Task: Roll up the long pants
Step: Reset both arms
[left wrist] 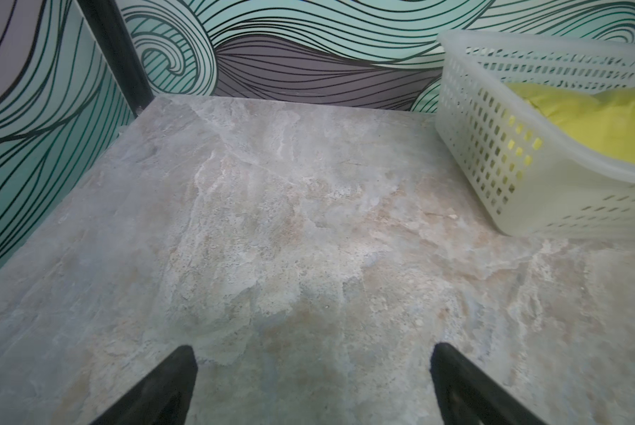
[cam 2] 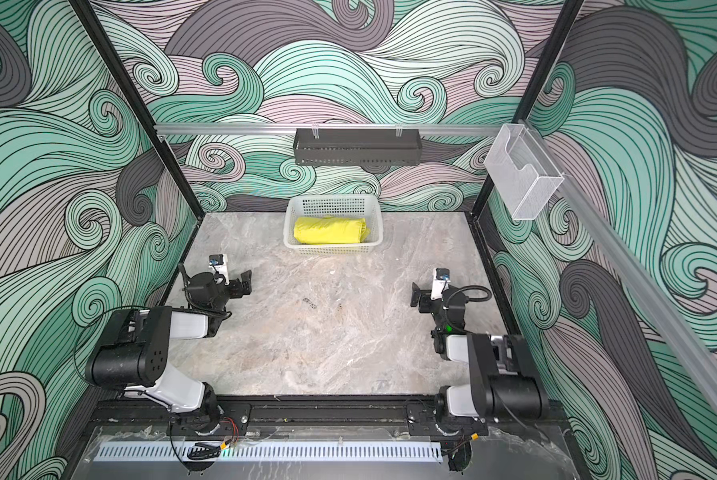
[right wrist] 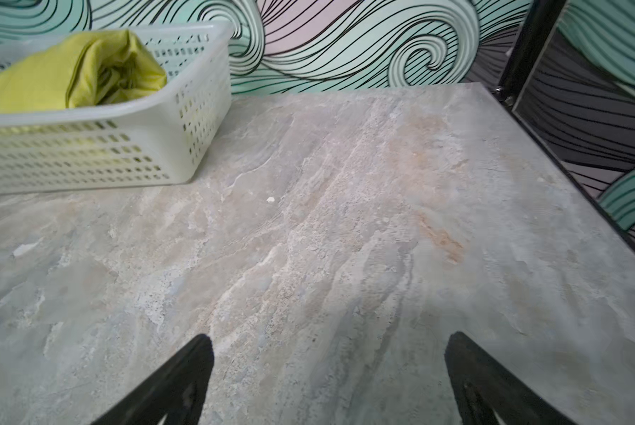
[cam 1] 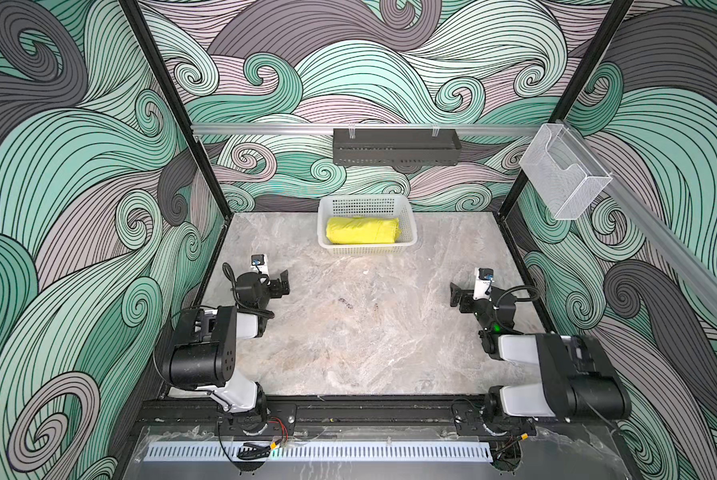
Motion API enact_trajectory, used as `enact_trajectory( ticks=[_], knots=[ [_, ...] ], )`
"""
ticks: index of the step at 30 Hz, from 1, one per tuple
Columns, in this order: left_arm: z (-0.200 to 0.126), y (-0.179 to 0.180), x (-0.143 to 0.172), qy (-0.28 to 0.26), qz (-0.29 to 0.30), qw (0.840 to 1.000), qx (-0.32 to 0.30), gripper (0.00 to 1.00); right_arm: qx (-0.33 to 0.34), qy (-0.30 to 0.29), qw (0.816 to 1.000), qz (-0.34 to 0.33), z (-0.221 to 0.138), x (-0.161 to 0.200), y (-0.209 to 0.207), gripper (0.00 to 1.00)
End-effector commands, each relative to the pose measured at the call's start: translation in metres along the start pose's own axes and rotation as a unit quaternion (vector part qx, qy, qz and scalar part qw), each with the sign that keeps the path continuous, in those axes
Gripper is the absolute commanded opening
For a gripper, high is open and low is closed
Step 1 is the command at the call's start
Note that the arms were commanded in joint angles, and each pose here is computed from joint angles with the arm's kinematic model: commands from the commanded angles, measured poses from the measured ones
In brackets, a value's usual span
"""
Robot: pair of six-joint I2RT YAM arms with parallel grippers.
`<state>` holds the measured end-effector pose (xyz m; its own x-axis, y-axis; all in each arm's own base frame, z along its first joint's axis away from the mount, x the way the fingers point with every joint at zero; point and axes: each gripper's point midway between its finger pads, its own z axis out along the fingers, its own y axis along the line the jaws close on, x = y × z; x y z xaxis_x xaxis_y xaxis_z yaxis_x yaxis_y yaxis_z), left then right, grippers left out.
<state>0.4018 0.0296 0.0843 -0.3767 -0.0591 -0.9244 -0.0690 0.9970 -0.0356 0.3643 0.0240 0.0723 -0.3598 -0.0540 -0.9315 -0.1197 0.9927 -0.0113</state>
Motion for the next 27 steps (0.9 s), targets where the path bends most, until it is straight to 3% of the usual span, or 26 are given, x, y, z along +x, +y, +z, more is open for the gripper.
enact_trajectory(
  ticks=[1,3,27],
  knots=[
    [-0.003,0.014,-0.004,-0.016,-0.004,0.999,-0.049,0.99,0.056,-0.058,0.996,-0.032,0.007,-0.034,-0.009,0.99],
    [-0.003,0.014,-0.003,-0.014,-0.004,0.999,-0.048,0.99,0.061,-0.029,0.997,-0.028,0.016,-0.033,-0.012,0.99],
    [-0.001,0.005,-0.003,-0.009,0.01,1.0,-0.026,0.99,0.05,-0.013,0.999,0.0,0.023,-0.032,-0.021,0.99]
  ],
)
